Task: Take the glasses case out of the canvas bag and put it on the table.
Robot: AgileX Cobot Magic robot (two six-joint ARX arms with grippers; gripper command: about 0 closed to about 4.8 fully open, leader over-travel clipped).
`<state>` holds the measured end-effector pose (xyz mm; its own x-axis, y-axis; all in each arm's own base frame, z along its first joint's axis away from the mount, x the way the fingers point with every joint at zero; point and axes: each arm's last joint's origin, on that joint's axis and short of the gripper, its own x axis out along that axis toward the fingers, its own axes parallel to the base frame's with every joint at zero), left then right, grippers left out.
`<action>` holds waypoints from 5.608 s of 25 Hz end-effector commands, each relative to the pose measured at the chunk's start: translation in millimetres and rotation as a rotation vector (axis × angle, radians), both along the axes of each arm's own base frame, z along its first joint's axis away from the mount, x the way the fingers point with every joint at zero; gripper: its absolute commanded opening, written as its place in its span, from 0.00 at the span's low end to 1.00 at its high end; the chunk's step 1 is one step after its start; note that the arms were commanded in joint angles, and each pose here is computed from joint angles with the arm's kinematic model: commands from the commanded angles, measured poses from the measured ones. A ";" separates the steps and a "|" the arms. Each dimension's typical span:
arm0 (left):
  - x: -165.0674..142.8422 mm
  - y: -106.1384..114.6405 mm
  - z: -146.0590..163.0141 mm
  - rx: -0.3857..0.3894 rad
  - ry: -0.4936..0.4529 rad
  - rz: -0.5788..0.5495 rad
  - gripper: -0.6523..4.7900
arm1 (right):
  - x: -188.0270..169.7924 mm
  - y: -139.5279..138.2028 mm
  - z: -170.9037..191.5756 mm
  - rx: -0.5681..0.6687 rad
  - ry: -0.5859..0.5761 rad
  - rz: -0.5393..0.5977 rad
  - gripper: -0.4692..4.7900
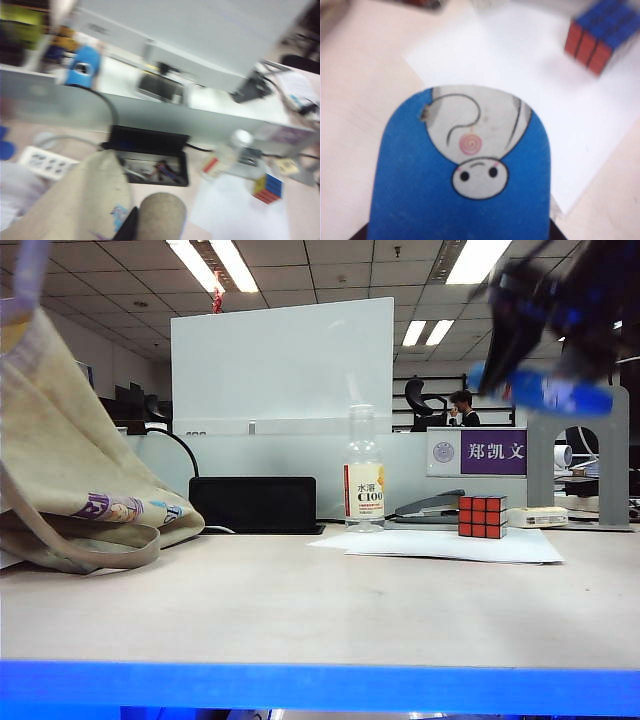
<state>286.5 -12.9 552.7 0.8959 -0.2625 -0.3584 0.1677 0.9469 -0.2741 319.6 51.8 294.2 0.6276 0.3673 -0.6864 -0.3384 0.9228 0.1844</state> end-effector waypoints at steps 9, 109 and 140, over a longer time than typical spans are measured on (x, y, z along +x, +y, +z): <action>22.5 -76.0 -29.3 0.025 0.134 -0.288 0.11 | 21.3 42.3 -49.8 -0.121 0.115 0.040 0.43; -149.6 -83.0 28.0 0.402 -0.162 -0.132 0.11 | -256.7 -38.4 -31.8 0.189 -0.751 -0.420 0.07; -217.7 -21.6 -225.3 0.306 -0.502 0.215 0.11 | -236.4 -31.1 -86.3 0.131 -0.640 -0.398 0.08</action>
<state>65.1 -31.9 328.4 0.9988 -0.0201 0.0450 0.0159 0.9957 0.0915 83.1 21.5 205.2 0.9856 0.1100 -0.1282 -0.0866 0.9806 0.1759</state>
